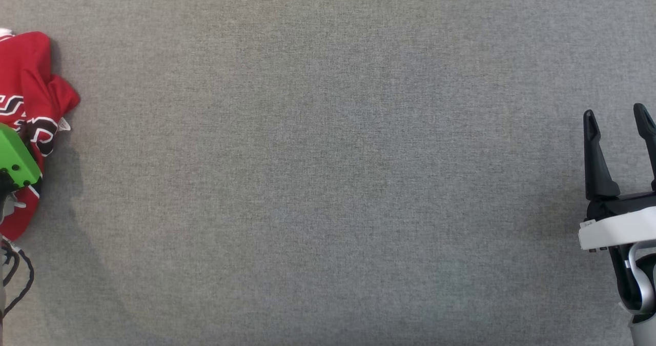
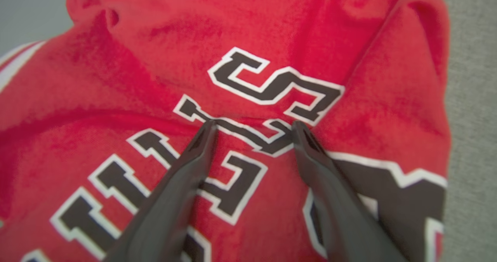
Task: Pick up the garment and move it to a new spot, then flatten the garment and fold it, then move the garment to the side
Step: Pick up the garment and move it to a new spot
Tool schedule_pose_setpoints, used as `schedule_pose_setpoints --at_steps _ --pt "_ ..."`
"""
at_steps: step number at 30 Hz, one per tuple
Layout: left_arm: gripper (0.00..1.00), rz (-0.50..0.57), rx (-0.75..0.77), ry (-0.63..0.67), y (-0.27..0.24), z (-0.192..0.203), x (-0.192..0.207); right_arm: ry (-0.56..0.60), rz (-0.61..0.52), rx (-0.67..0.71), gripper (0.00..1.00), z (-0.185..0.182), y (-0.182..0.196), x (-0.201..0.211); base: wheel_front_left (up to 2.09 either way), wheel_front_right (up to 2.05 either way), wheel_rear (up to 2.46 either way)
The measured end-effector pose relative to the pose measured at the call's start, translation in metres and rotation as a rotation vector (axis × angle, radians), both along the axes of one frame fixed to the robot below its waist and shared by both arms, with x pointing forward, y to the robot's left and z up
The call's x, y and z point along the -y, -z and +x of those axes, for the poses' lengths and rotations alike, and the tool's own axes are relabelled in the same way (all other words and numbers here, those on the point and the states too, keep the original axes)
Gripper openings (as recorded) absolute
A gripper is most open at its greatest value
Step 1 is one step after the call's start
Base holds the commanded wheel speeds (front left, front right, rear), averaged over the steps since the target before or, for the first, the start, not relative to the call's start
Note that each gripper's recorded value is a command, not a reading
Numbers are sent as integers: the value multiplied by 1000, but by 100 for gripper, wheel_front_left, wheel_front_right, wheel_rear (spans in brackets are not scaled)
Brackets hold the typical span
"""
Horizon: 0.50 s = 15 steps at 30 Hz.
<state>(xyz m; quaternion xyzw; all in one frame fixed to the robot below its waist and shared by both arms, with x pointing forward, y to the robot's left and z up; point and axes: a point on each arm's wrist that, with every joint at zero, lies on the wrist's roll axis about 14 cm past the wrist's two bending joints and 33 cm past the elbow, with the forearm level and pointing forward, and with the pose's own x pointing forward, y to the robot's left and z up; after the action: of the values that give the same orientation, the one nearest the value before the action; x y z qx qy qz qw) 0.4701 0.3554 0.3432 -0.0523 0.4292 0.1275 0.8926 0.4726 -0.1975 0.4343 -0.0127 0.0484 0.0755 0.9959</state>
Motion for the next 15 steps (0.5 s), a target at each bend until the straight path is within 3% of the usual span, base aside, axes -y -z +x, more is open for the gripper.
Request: schedule_pose_setpoints --at_steps 1,2,7,15 --pt "90 -2 -2 7 0 1 2 1 -1 1 100 0 0 0 0 0 0" --pt "3 -8 1 11 0 2 4 2 -1 1 100 0 0 1 0 0 0" --pt "0 -12 3 30 0 2 6 7 -1 5 100 -1 -3 2 0 0 0" --pt "0 55 167 65 -34 17 -1 11 10 23 100 -4 -12 0 0 0 0"
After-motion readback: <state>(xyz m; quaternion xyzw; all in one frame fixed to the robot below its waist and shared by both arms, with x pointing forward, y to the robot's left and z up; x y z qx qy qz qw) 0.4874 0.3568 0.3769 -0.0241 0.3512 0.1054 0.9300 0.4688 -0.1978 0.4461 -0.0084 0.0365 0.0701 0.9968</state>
